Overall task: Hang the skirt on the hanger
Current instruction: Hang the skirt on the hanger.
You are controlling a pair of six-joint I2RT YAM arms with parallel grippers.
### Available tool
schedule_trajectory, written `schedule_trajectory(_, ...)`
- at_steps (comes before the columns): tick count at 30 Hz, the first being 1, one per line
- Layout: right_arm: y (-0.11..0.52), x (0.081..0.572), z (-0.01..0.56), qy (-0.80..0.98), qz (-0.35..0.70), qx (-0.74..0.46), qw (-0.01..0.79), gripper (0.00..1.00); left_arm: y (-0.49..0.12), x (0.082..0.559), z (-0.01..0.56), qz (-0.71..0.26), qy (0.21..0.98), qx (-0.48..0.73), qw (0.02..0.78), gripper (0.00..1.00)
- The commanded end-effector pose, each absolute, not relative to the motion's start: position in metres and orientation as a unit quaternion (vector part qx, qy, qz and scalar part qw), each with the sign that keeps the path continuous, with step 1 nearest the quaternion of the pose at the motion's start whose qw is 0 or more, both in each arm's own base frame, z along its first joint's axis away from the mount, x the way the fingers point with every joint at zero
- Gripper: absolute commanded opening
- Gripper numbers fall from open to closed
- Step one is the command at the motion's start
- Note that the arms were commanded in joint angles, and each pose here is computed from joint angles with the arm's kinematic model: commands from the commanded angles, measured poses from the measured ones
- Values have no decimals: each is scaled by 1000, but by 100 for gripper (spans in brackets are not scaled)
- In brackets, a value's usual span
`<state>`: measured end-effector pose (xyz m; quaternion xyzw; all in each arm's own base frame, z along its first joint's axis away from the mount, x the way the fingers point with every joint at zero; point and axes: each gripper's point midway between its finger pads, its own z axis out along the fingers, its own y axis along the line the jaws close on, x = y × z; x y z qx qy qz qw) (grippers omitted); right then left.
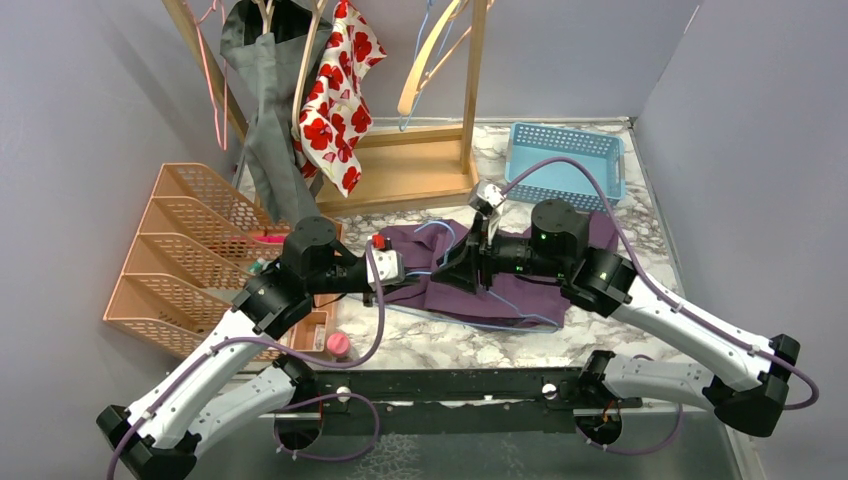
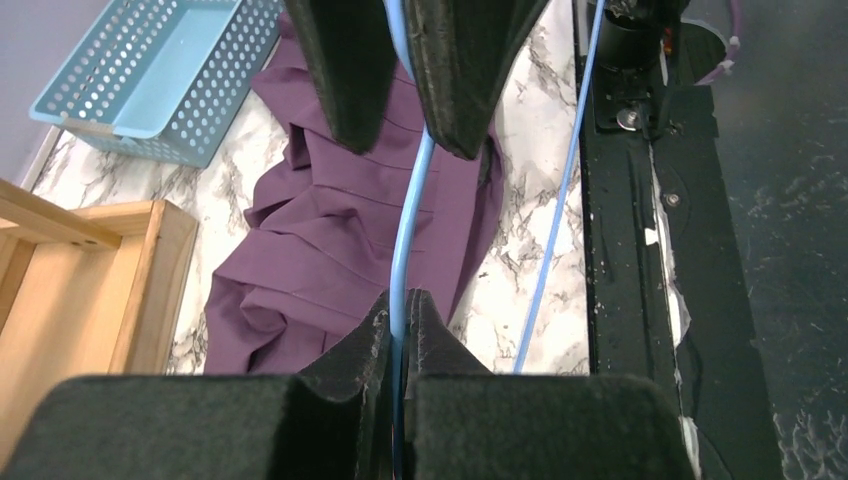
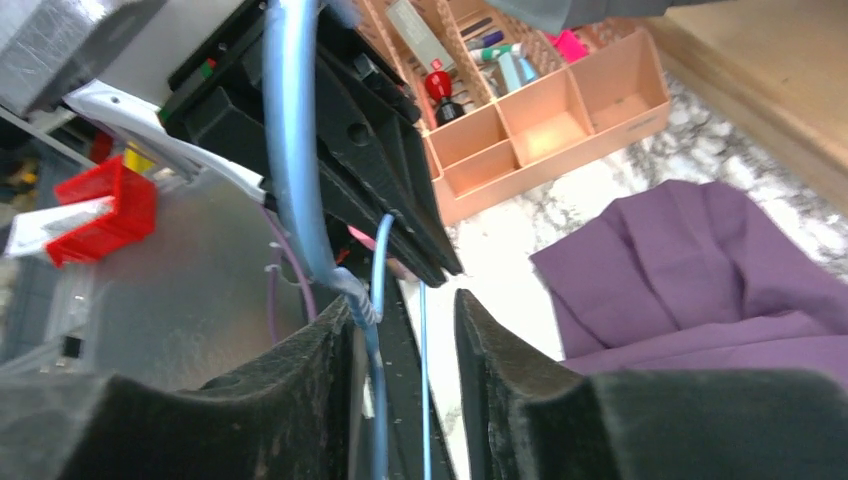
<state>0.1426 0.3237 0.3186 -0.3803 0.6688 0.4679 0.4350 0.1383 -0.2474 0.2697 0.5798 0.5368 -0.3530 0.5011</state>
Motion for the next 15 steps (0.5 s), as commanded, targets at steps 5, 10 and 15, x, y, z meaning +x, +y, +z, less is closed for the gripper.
schedule_trajectory(5, 329, 155, 336, 653, 476, -351, 473, 14, -252, 147, 275, -352, 533, 566, 522, 0)
schedule_trajectory(10, 321, 173, 323, 674, 424, -347, 495, 1, -250, 160, 277, -345, 570, 519, 535, 28)
schedule_trajectory(15, 285, 223, 310, 700, 271, -326, 574, 1, -234, 198, 277, -306, 652, 391, 573, 57)
